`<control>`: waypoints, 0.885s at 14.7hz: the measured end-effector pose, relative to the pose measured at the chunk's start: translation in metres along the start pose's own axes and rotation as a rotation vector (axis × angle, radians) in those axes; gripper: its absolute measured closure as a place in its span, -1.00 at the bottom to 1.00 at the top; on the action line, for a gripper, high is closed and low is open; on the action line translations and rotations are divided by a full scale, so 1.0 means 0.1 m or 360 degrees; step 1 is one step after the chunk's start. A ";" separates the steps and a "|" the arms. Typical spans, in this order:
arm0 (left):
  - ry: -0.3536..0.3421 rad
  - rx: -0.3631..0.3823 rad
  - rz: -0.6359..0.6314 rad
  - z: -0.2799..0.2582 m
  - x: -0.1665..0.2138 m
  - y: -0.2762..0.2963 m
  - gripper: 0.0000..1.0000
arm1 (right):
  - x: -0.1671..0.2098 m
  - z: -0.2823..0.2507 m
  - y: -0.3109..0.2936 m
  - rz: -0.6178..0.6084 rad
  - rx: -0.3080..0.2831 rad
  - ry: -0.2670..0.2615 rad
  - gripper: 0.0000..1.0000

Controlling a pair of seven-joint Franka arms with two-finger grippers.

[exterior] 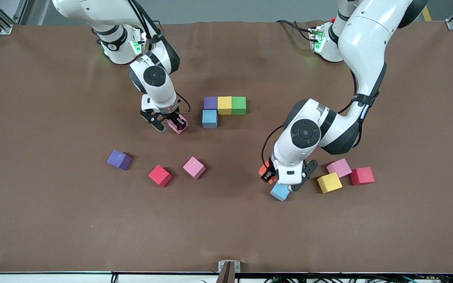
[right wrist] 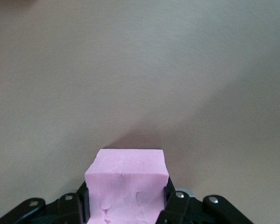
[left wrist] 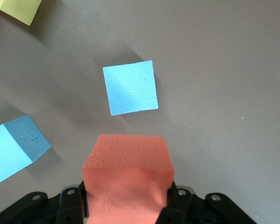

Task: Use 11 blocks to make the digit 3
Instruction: 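Grasp the pink cube with the right gripper, then carry the pink cube with the right gripper toward the blue cube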

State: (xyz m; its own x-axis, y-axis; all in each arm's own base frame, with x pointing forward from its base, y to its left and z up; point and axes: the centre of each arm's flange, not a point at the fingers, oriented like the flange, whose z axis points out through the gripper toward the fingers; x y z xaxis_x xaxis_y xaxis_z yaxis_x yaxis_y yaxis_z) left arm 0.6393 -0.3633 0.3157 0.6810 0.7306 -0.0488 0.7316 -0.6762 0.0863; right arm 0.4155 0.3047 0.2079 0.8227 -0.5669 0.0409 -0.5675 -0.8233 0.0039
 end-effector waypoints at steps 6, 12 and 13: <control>0.0000 0.0000 -0.0002 0.00 0.01 0.00 -0.12 | 0.18 -0.55 -0.53 -0.0458 -0.0029 0.0008 -0.13; -0.0002 0.0021 -0.0006 -0.01 0.03 -0.02 -0.12 | -0.04 -0.74 -1.28 -0.0684 0.0029 0.0005 -0.13; -0.0002 0.0021 -0.0006 -0.01 0.03 -0.02 -0.12 | -0.10 -0.69 -1.37 -0.0708 0.0035 0.0002 -0.13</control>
State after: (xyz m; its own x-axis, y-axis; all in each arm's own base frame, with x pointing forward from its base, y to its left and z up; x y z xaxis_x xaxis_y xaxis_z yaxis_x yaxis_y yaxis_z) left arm 0.6398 -0.3602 0.3163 0.6784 0.7330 -0.0502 0.7344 -0.6748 0.0729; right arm 0.4833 0.4250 0.2762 0.9867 -0.1571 0.0411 -0.1573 -0.9876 0.0000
